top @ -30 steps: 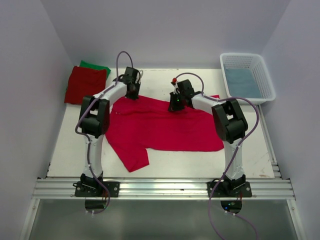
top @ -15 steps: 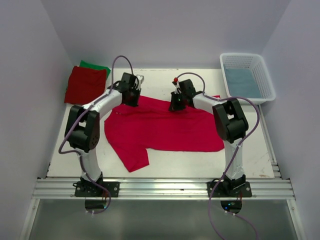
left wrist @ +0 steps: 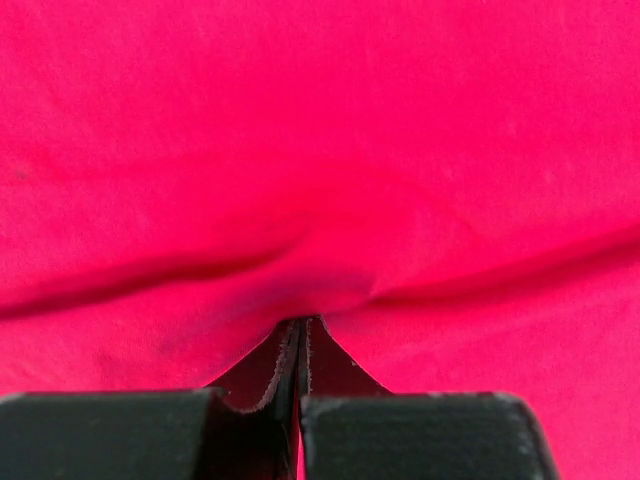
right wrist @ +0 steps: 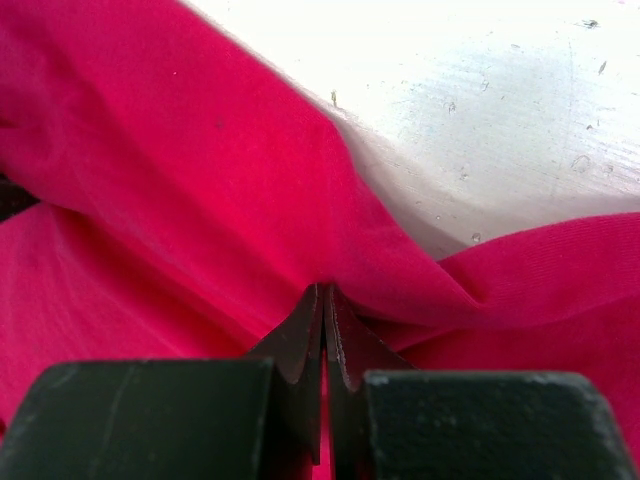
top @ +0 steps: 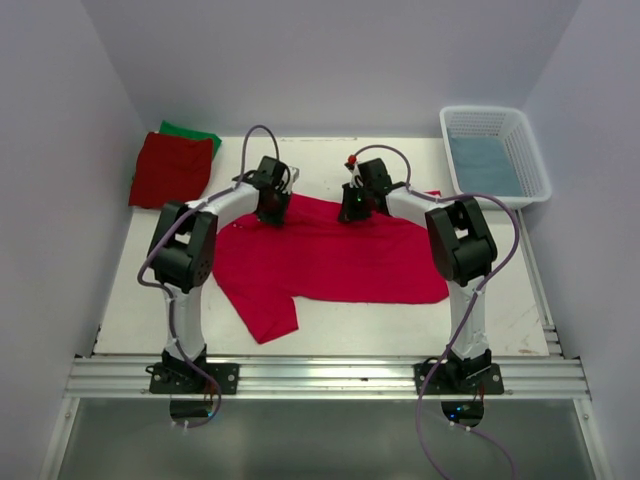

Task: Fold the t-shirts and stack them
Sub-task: Fold the flattened tshirt in 1/3 of the way

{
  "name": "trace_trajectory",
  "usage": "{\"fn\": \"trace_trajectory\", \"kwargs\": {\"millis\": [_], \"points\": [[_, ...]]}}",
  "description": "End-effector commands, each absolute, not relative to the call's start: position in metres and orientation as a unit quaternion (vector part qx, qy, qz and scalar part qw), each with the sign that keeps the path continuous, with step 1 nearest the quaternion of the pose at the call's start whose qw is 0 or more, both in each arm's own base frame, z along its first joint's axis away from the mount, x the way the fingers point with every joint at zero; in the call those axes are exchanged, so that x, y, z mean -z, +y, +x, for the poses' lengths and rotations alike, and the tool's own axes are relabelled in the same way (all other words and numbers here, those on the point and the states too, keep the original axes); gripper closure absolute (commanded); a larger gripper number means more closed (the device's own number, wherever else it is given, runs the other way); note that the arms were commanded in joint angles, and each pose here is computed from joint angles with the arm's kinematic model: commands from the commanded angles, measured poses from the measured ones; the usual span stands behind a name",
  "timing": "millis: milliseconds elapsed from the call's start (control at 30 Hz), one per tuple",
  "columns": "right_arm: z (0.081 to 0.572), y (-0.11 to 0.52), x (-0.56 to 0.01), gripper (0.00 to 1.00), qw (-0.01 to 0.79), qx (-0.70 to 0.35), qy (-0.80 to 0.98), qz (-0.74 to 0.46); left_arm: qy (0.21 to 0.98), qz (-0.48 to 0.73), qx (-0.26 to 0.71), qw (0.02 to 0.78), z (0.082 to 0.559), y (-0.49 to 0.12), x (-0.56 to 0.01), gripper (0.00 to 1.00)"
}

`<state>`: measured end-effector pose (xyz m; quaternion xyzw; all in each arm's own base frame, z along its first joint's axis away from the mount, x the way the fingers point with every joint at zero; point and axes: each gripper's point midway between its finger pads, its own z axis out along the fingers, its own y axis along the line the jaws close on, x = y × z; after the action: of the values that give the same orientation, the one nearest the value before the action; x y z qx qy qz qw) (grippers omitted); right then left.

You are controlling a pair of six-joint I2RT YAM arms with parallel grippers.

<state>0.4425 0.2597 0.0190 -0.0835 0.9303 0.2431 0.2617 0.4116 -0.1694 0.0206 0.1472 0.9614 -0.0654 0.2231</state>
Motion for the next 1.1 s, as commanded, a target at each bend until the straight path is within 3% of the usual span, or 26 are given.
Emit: {"fn": "trace_trajectory", "kwargs": {"millis": [0,533,1067], "points": [[0.423,0.233,0.020,1.00,0.214,-0.193,0.954,-0.079,0.953,0.139,0.047,0.264,0.448,-0.168,-0.036,1.00],[0.421,0.232,0.025,1.00,0.207,-0.189,0.956,-0.081,0.947,0.111,0.032,0.299,0.521,-0.150,-0.044,1.00],[0.417,0.226,0.031,1.00,0.199,-0.180,0.960,-0.084,0.932,0.094,0.052,0.347,0.554,-0.153,-0.064,1.00]]}}
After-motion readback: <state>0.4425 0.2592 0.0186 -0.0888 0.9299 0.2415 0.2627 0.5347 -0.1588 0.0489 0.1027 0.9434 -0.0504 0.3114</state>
